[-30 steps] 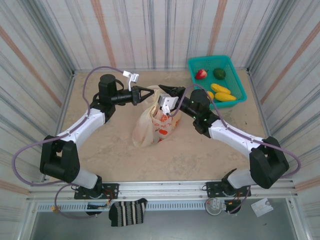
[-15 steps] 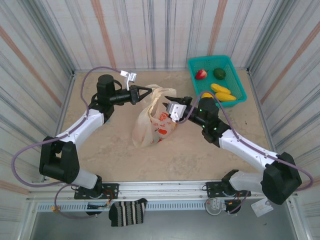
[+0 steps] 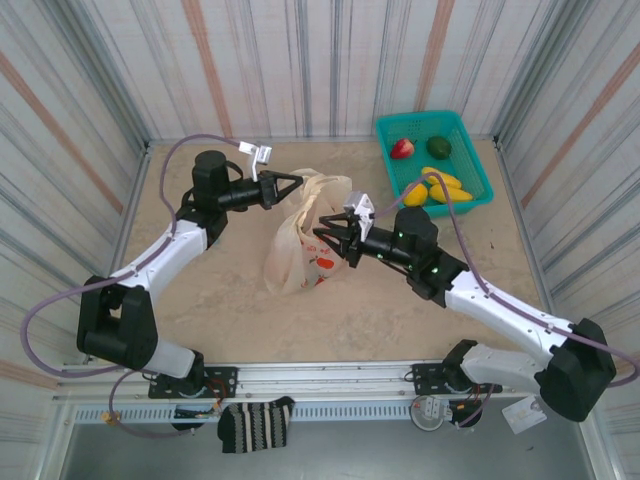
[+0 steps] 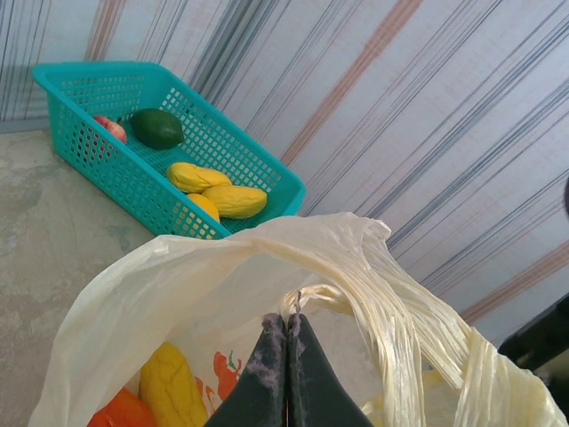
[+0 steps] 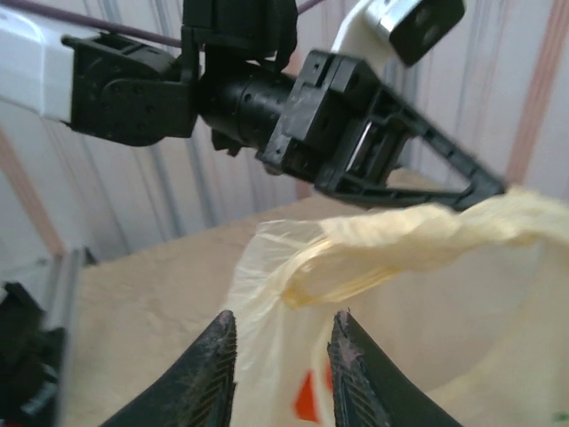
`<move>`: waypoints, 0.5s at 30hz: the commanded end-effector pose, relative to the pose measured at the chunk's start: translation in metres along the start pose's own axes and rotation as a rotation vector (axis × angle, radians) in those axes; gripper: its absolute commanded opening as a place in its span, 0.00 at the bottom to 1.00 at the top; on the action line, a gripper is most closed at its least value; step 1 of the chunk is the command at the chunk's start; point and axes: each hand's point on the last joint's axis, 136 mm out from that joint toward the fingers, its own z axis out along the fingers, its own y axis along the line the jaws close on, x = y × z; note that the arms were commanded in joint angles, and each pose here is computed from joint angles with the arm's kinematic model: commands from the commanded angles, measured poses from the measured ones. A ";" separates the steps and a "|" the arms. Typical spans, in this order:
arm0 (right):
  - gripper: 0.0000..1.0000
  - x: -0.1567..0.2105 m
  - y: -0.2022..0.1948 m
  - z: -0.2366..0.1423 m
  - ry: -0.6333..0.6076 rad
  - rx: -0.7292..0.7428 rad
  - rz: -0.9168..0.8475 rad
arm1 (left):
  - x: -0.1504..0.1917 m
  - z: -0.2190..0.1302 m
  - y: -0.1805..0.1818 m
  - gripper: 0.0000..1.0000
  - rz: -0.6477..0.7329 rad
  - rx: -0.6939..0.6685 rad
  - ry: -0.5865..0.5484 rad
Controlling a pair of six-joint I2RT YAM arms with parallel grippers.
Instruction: Place the fake fruits into the plastic bag and tie a complex knot
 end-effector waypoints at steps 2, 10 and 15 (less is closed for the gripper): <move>0.40 -0.002 0.008 0.010 -0.047 -0.051 0.200 | -0.006 -0.003 -0.017 0.00 0.055 0.017 -0.031; 0.43 -0.005 0.013 0.024 -0.061 -0.073 0.219 | -0.003 -0.002 -0.021 0.00 0.074 0.008 -0.023; 0.40 -0.006 0.012 0.030 -0.078 -0.068 0.216 | -0.003 -0.002 -0.022 0.00 0.076 0.009 -0.023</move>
